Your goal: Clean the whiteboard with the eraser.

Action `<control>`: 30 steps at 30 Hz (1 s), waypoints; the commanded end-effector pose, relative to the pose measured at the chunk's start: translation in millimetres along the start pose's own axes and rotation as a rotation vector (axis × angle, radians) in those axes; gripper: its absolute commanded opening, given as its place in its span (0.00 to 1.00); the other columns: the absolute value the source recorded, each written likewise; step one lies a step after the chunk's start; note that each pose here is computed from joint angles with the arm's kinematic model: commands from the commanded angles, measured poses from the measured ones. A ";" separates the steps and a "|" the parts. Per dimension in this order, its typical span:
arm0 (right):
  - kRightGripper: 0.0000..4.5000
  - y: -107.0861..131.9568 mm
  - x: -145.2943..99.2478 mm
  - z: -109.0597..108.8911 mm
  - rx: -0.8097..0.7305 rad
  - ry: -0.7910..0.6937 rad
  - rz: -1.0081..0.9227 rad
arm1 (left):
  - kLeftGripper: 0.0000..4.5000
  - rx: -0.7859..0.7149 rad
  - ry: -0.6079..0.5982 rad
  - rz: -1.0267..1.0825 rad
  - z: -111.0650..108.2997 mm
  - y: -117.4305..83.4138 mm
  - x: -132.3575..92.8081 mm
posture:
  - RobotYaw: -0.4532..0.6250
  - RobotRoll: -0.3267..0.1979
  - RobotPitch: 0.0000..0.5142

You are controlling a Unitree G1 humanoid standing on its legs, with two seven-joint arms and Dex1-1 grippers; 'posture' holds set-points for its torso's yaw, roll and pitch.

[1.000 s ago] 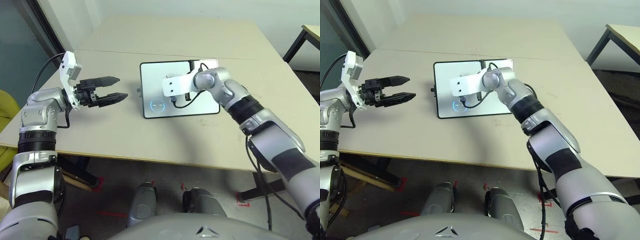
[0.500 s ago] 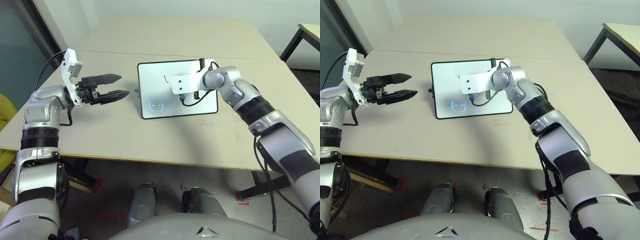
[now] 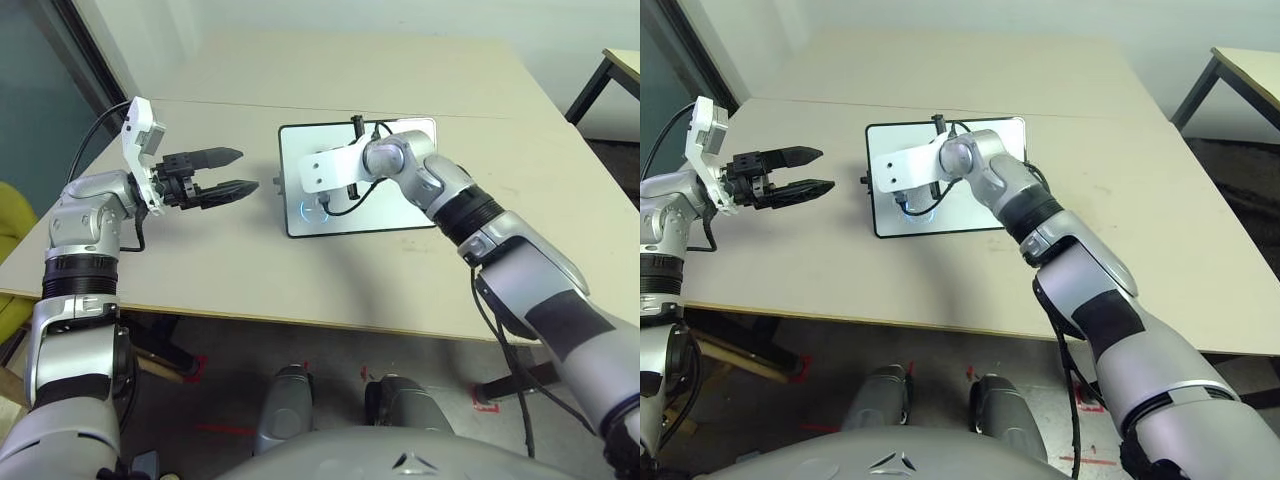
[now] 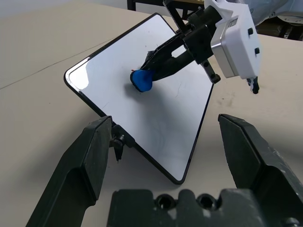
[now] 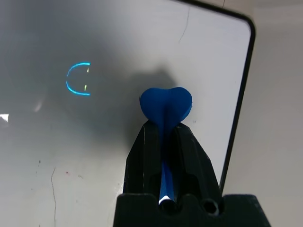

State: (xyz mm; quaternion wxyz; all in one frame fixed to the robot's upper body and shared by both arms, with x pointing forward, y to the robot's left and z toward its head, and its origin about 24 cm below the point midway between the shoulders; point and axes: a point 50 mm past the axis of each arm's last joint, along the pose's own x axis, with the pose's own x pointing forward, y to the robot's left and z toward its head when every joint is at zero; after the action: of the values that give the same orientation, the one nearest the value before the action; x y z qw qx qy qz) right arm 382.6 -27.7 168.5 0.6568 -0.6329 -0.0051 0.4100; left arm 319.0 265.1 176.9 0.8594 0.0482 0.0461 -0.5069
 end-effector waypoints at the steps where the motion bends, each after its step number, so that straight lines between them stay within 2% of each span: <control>1: 0.02 -2.0 -4.6 -17.3 0.000 0.062 -0.006 | 1.00 0.009 0.007 -0.006 0.2 -1.0 1.5 | 0.71 0.62 0.00; 10: 0.02 3.4 -16.0 -47.7 0.023 0.141 0.002 | 1.00 0.009 0.006 -0.012 0.6 -0.1 4.0 | 0.70 0.62 0.00; 16: 0.02 2.2 -21.7 -57.8 0.040 0.168 -0.009 | 1.00 0.009 0.008 -0.014 0.8 0.2 4.1 | 0.70 0.62 0.00; 23: 0.02 0.5 -17.2 -48.0 0.035 0.142 -0.012 | 1.00 0.011 0.008 -0.015 1.1 0.6 3.9 | 0.70 0.62 0.00; 30: 0.02 -5.3 -7.6 -26.8 0.012 0.090 -0.018 | 1.00 0.013 0.008 -0.011 1.4 0.4 2.9 | 0.71 0.62 0.00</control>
State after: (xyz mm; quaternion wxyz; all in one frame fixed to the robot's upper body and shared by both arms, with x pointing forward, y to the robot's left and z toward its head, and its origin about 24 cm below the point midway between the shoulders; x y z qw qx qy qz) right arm 393.6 -57.2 169.9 0.6666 -0.6444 0.0234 0.3739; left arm 319.6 264.2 177.1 0.8587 0.0490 0.0439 -0.5082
